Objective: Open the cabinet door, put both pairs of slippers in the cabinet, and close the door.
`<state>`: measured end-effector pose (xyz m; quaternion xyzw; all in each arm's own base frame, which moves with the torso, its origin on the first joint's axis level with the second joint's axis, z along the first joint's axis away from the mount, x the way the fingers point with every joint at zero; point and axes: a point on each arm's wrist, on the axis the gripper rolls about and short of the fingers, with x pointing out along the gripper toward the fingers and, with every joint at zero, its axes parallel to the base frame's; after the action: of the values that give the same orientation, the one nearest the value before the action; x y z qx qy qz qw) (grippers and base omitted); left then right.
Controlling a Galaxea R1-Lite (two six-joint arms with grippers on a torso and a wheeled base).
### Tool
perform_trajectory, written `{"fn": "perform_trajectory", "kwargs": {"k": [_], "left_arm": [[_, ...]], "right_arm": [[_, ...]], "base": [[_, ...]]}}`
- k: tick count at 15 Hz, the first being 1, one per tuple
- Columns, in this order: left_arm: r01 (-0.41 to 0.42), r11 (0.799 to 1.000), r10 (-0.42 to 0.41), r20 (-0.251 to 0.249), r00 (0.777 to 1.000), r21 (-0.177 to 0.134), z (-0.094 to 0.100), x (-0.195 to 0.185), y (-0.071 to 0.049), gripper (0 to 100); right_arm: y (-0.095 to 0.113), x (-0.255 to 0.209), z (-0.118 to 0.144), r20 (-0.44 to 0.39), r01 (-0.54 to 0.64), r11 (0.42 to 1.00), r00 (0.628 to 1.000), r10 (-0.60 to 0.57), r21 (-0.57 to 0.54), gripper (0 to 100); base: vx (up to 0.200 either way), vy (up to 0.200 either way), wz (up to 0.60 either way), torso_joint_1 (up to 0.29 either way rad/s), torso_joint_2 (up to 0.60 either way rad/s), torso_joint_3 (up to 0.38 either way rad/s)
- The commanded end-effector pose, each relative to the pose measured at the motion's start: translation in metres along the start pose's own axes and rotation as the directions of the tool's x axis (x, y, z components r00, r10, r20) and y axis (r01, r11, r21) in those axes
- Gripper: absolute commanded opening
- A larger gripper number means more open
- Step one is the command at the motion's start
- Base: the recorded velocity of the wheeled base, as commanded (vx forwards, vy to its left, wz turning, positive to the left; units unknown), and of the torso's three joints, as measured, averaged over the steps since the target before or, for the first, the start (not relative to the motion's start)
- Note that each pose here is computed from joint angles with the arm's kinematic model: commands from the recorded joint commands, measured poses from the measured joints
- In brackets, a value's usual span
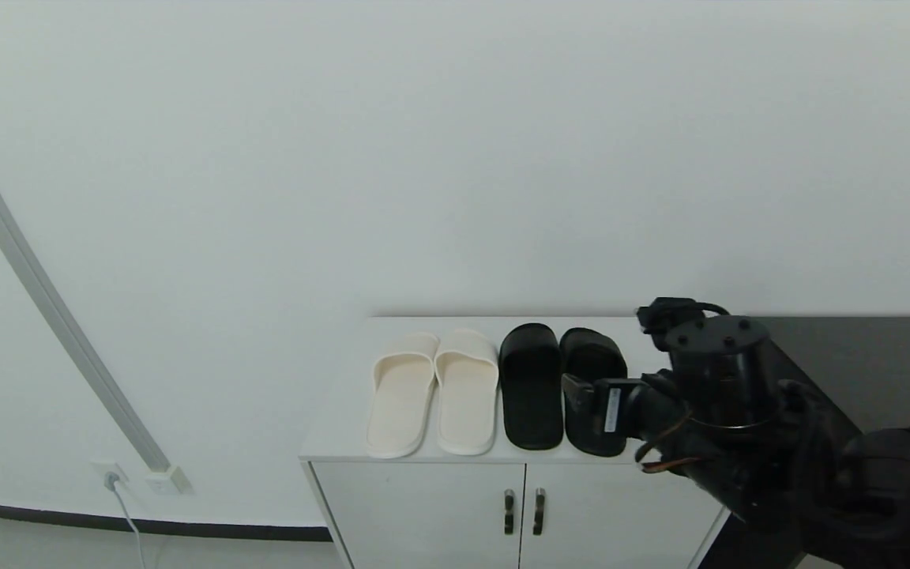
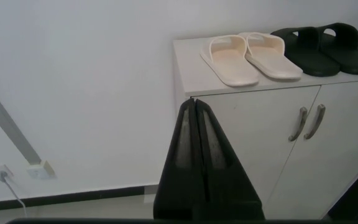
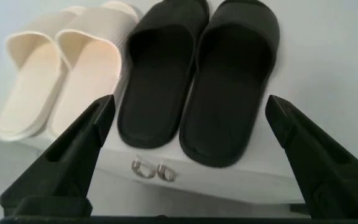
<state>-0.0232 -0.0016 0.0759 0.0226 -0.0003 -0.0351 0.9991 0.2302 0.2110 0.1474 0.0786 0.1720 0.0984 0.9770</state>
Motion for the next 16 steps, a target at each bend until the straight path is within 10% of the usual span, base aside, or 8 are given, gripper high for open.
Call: {"fn": "perform_trajectory", "kwargs": {"k": [1,16], "left_arm": [[0.000,1.000,0.000,-0.002,1.000,0.001,0.000,0.000,0.000,0],[0.000,1.000,0.000,-0.002,1.000,-0.024,0.000,0.000,0.000,0]], "right_arm": [[0.018,0.043,-0.023,-0.023,0.072,0.997,0.997,-0.072,-0.036,100],[0.017,0.179,-0.043,0.075,0.277,0.959,0.959,-0.272,-0.063,100]], "base": [[0.000,0.000,0.00,0.000,0.00,0.000],[0.000,0.000,0.00,0.000,0.00,0.000]]}}
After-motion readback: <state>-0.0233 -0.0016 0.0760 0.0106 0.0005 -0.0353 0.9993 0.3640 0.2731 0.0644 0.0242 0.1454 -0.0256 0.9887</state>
